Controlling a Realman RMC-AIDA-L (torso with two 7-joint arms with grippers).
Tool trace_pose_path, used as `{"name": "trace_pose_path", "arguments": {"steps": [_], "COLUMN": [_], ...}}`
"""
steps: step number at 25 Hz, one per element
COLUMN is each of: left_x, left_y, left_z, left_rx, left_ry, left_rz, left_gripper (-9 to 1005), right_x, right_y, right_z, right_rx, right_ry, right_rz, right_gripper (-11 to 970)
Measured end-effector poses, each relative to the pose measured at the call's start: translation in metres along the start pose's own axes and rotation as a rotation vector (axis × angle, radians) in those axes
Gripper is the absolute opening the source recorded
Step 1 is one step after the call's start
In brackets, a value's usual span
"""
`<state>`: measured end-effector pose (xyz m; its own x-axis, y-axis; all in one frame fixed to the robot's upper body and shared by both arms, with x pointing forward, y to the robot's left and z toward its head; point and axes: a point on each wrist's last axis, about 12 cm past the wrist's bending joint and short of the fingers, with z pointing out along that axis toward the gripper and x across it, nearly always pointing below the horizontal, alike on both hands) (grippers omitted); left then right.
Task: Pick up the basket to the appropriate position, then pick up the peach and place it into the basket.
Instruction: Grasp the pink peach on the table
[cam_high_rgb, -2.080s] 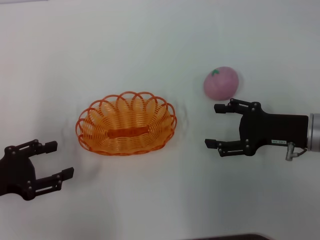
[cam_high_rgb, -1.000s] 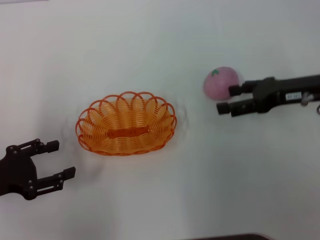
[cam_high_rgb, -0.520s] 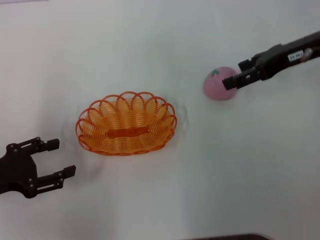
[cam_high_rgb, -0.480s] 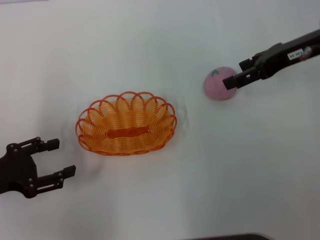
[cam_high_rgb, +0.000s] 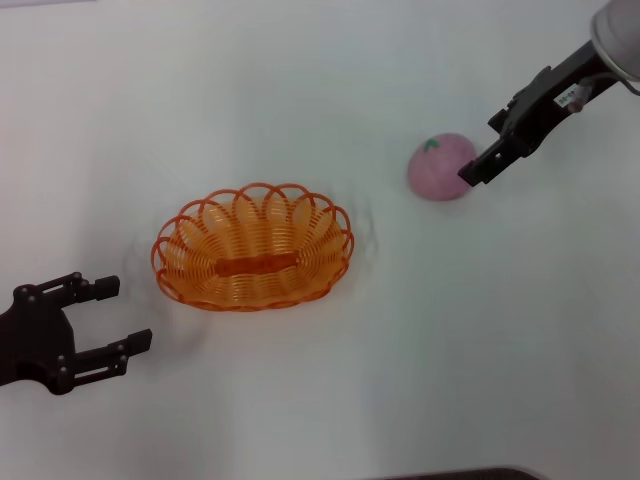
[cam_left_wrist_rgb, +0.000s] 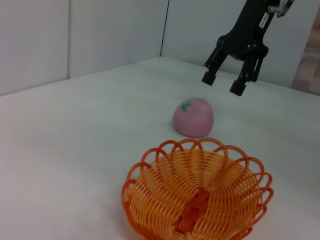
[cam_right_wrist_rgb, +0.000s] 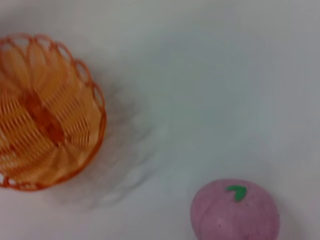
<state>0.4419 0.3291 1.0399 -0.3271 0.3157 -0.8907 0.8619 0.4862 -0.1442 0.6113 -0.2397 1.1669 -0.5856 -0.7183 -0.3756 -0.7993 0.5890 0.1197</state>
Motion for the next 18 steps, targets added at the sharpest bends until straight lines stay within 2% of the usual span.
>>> {"name": "trace_pose_path", "arguments": {"steps": [7,18], "left_x": [0.000,0.001], "left_y": [0.000,-0.001], "left_z": [0.000,0.002], "left_rx": [0.001,0.006], "left_ry": [-0.002,-0.004], "left_rz": [0.000,-0.006], "left_gripper": [760,758], "right_x": [-0.014,-0.016], "right_y": [0.005,0.003], "right_z": [0.005,0.019], "right_rx": [0.055,0.091], "right_ry": [0.061,0.059], "right_rz": [-0.096,-0.127], "right_gripper": [946,945]}}
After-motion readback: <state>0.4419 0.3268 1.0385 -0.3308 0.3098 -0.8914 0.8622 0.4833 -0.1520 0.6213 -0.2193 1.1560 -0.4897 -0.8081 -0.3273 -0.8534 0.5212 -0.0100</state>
